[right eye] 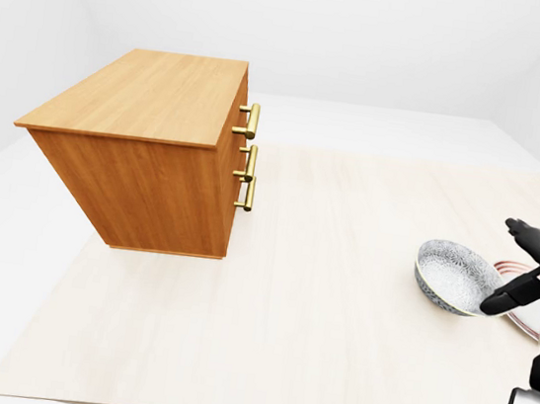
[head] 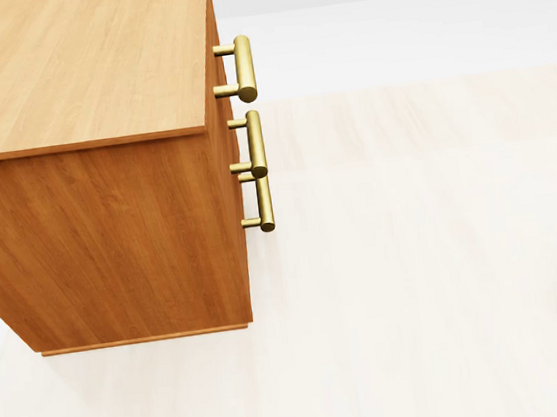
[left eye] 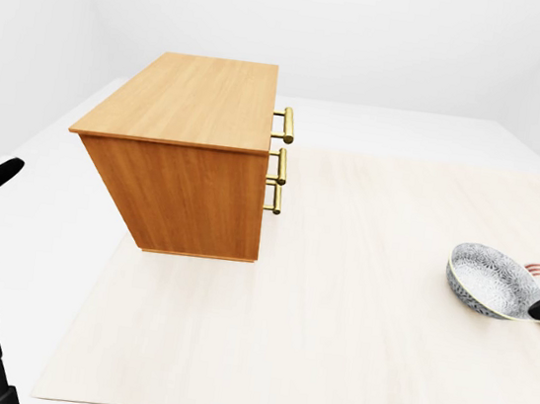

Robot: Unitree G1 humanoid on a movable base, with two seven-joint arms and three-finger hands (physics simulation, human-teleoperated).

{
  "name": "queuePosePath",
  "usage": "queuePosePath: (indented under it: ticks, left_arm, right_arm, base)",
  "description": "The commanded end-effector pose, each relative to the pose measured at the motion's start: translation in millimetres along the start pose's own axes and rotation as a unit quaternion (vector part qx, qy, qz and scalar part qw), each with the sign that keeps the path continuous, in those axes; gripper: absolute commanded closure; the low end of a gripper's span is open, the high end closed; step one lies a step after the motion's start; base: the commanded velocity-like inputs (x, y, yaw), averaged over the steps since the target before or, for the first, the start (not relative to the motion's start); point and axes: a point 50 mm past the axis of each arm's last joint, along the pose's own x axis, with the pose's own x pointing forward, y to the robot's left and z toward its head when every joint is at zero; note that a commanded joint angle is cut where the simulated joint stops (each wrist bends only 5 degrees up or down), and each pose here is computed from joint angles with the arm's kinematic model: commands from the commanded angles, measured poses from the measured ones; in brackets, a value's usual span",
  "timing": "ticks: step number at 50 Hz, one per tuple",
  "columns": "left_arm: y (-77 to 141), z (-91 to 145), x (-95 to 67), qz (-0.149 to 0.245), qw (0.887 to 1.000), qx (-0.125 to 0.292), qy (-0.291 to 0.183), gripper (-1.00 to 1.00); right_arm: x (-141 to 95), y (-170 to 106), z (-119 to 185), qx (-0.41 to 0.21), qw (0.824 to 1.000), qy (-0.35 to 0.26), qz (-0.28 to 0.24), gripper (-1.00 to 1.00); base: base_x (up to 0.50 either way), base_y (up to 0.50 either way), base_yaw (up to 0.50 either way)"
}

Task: Put the bowl on top of the cabinet.

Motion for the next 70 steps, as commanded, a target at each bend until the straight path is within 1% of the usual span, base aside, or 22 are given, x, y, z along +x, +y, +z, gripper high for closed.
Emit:
queuePosePath:
  ticks: [1, 4, 14, 19, 24, 29, 39, 46, 53, 64, 70]
  left_arm:
    - [-0.5, -0.9, 0.2, 0.000, 1.000, 0.001, 0.001, -1.00]
    - [-0.7, -0.9, 0.1, 0.000, 1.000, 0.001, 0.001, -1.00]
    - [-0.9, -0.3, -0.3, -0.001, 1.000, 0.001, 0.000, -1.00]
    - [-1.5, -2.1, -0.6, -0.002, 1.000, 0.003, 0.003, -1.00]
    - [-1.6, -1.4, -0.6, -0.002, 1.000, 0.002, 0.001, -1.00]
    - [-2.2, -1.2, -0.8, -0.003, 1.000, 0.002, 0.001, -1.00]
    - [-1.9, -2.4, -0.5, -0.001, 1.000, 0.003, 0.003, -1.00]
    - [-1.2, -1.7, -0.6, -0.001, 1.000, 0.002, 0.002, -1.00]
    - [-1.1, 0.1, -0.8, -0.001, 1.000, 0.001, -0.001, -1.00]
    - [-0.7, 1.0, -0.4, 0.000, 1.000, 0.000, -0.002, -1.00]
    - [-0.6, -1.4, 0.0, 0.000, 1.000, 0.002, 0.002, -1.00]
  right_arm:
    - [4.3, -1.4, -0.2, -0.040, 0.995, 0.063, 0.066, -1.00]
    - [7.2, 7.7, -1.5, -0.048, 0.993, 0.070, 0.084, -1.00]
    - [11.2, 20.8, -5.5, -0.041, 0.992, 0.074, 0.097, -1.00]
    - [15.0, 35.4, -7.9, -0.047, 0.989, 0.078, 0.114, -1.00]
    - [17.5, 40.9, -3.1, -0.049, 0.989, 0.075, 0.121, -1.00]
    - [21.6, 54.9, 1.3, -0.048, 0.987, 0.073, 0.137, -1.00]
    - [24.0, 62.1, 7.9, -0.058, 0.984, 0.077, 0.152, -1.00]
    - [24.7, 61.8, 13.8, -0.059, 0.984, 0.071, 0.154, -1.00]
    - [26.5, 74.6, 9.9, -0.054, 0.982, 0.073, 0.165, -1.00]
    - [27.6, 77.2, 15.6, -0.060, 0.981, 0.067, 0.170, -1.00]
    - [29.5, 87.5, 17.5, -0.060, 0.980, 0.065, 0.179, -1.00]
  base:
    - [0.00, 0.00, 0.00]
    - [0.00, 0.00, 0.00]
    - [0.00, 0.00, 0.00]
    - [0.00, 0.00, 0.00]
    - [0.00, 0.00, 0.00]
    - [0.00, 0.00, 0.00]
    - [0.00, 0.00, 0.00]
    - [0.00, 0.00, 0.00]
    - [0.00, 0.00, 0.00]
    - [0.00, 0.00, 0.00]
    - [0.00, 0.00, 0.00]
